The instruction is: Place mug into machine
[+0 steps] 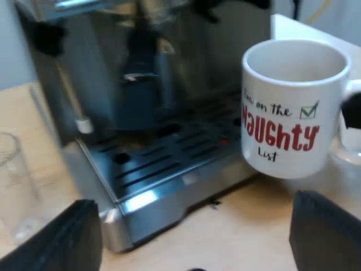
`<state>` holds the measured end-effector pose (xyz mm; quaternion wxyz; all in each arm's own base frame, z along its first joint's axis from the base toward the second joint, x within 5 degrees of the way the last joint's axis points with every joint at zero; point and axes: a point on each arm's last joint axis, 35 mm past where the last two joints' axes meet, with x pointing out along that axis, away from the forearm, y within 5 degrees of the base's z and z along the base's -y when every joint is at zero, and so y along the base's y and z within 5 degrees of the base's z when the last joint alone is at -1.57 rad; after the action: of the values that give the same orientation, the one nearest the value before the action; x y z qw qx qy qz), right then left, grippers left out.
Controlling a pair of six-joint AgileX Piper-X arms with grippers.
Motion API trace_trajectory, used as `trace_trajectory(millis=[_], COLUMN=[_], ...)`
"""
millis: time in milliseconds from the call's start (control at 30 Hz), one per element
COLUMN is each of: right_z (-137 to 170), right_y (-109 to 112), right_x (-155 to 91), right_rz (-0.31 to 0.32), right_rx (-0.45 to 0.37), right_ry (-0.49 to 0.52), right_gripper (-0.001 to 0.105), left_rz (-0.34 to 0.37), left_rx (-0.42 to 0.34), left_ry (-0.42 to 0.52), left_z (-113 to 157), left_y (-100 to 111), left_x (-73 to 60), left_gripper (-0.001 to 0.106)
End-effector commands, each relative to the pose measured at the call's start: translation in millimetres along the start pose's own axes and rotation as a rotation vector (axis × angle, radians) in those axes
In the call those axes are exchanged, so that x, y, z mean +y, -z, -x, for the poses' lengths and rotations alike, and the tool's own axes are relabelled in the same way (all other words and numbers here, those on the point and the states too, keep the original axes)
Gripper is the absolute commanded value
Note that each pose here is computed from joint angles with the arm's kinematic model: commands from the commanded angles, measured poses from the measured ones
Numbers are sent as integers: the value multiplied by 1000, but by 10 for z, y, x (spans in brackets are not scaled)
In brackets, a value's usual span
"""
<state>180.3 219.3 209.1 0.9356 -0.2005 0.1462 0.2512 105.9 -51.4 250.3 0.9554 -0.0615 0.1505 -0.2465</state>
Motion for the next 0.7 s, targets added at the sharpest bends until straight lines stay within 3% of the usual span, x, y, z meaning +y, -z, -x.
trace_trajectory(millis=[33,100,167,467,700], right_z=[-63,-127,-206,-455,-607], right_y=[-198,-213,-207,-159,-159], right_x=[-8,22,60,171,105], right_rz=[-38,-37,-34,-27,-55], right_rx=[-85,-83,-78,-60,-48], right_ry=[27,26,25,26,55], right_gripper=[0,0,0,0,0], left_rz=[-23,-14,5,6,14], left_rx=[-11,-3,1,46,68], left_ry=[123,183,165,192,176], left_z=[10,13,6,-66,-103], left_y=[-41,-45,-44,-7,13], left_x=[15,37,84,55,69], left_gripper=[62,55,50,49,49])
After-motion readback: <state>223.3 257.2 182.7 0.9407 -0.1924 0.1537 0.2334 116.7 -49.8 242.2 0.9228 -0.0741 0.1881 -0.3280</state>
